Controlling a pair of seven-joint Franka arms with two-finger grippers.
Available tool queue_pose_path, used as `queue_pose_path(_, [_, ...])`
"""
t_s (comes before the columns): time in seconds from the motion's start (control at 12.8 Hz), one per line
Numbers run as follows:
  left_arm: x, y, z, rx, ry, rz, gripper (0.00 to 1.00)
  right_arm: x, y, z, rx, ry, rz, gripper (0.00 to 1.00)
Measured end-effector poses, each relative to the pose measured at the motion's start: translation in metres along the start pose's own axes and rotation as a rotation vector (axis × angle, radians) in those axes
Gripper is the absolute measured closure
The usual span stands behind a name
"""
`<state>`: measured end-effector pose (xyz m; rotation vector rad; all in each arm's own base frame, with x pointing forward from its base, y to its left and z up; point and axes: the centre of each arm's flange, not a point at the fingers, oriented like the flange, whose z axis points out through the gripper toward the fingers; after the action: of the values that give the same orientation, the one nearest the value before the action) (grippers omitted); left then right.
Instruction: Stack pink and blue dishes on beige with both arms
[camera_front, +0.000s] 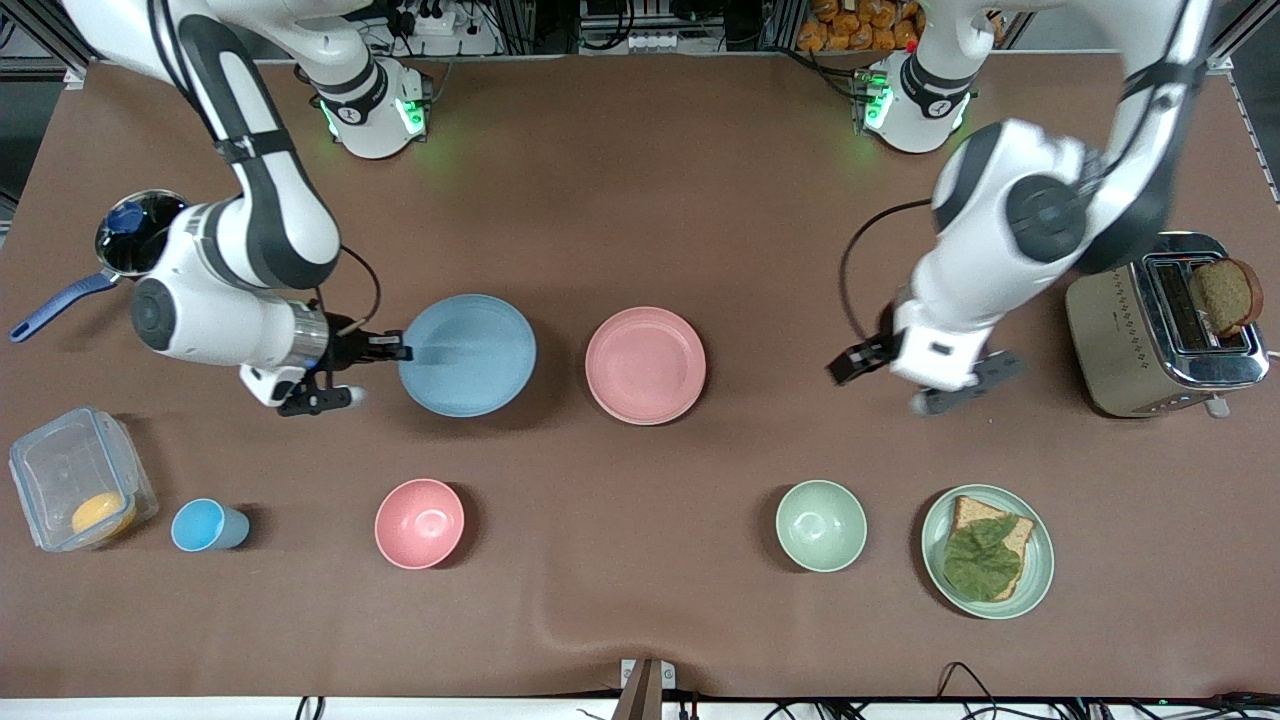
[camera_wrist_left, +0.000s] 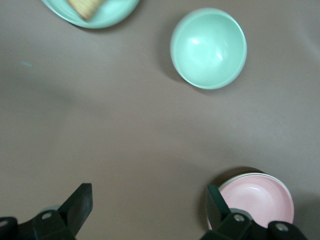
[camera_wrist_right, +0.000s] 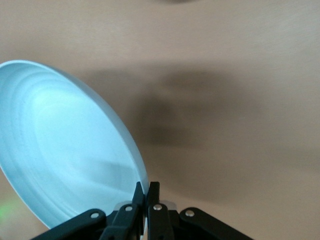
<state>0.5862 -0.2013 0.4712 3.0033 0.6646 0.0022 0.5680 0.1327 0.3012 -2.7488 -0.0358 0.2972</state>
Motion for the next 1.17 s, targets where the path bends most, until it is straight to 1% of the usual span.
queue_pose_path(0.16, [0.008,-0.036,-0.045,0.014,0.028,0.029,0.0,0.001,-0.029,0.023,0.007,0.007,0.076,0.95])
queue_pose_path(0.39, [0.02,-0.087,-0.099,0.016,0.092,0.133,0.0,-0.006,-0.098,0.068,-0.017,0.059,0.178,0.95])
queue_pose_path(0.54, [0.022,-0.113,-0.119,0.037,0.09,0.166,0.0,-0.011,-0.134,0.092,-0.025,0.067,0.219,0.95])
queue_pose_path(0.7, [0.018,-0.12,-0.134,0.056,0.078,0.165,0.0,-0.006,-0.158,0.106,-0.021,0.073,0.273,0.95])
queue_pose_path(0.86, [0.016,-0.122,-0.148,0.079,0.082,0.172,0.0,-0.001,-0.183,0.112,-0.01,0.081,0.328,0.95])
queue_pose_path(1.01, [0.016,-0.125,-0.163,0.082,0.089,0.211,0.0,0.001,-0.194,0.116,-0.006,0.083,0.349,0.95])
queue_pose_path(1.17, [0.018,-0.134,-0.171,0.089,0.074,0.24,0.0,0.004,-0.19,0.12,-0.01,0.08,0.357,0.95])
